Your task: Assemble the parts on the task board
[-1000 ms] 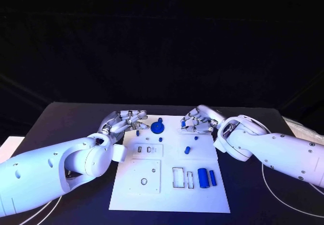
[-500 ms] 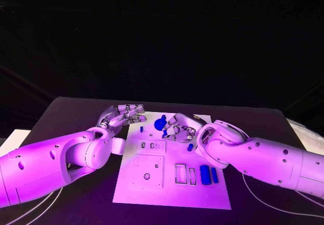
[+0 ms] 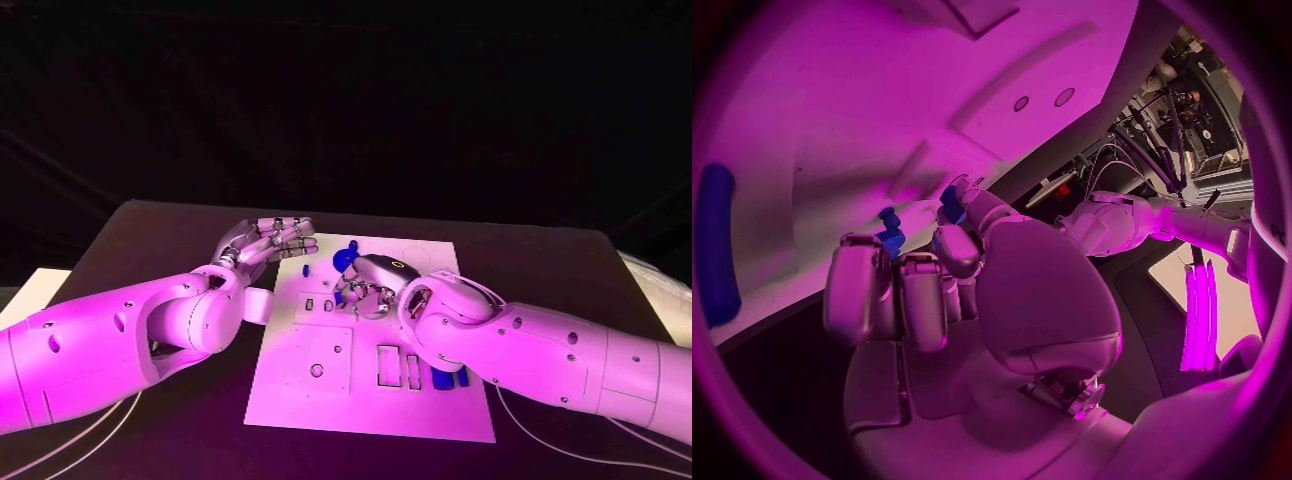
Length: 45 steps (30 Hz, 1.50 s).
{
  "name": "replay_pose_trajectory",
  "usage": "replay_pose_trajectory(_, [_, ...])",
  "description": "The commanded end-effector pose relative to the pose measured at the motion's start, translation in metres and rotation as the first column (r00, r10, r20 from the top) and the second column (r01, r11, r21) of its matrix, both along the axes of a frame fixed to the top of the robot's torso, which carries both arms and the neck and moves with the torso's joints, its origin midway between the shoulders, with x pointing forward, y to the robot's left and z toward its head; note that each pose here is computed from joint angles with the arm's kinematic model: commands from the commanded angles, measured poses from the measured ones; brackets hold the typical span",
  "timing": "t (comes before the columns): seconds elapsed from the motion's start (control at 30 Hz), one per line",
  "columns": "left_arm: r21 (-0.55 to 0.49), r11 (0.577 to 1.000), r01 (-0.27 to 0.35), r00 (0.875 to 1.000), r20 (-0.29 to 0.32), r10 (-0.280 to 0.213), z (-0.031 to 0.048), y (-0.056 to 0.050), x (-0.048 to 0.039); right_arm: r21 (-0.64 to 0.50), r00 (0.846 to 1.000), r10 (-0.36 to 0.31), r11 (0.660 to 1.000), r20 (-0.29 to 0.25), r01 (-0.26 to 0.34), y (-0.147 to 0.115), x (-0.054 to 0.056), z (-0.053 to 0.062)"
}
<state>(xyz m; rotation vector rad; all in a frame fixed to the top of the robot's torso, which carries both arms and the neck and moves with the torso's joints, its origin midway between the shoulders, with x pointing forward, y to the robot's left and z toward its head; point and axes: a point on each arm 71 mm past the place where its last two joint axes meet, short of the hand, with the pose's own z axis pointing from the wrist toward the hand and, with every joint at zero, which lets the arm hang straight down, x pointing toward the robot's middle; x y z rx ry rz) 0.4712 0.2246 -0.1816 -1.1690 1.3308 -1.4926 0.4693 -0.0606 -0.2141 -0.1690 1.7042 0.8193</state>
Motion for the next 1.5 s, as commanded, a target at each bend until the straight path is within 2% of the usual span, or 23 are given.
replay_pose_trajectory(0.03, [-0.020, 0.999, 0.027, 1.000, 0.014, -0.026, 0.0022, -0.004, -0.0008, -0.041, 1.000, -0.004, 0.999, -0.011, 0.004, 0.001, -0.001, -0.006])
replay_pose_trajectory(0.4, [-0.024, 0.999, 0.036, 0.999, 0.014, -0.035, 0.0024, -0.007, -0.0013, -0.044, 0.999, 0.008, 0.999, -0.033, -0.010, 0.009, -0.004, -0.014])
replay_pose_trajectory(0.67, [-0.025, 0.999, 0.039, 0.999, 0.013, -0.038, 0.0024, -0.007, -0.0016, -0.062, 0.999, -0.003, 0.998, -0.035, 0.000, 0.003, -0.003, -0.016])
replay_pose_trajectory(1.5, [-0.027, 0.999, 0.045, 0.999, 0.010, -0.045, 0.0022, -0.008, -0.0018, -0.096, 0.999, 0.000, 0.995, -0.041, -0.004, 0.000, -0.004, -0.017])
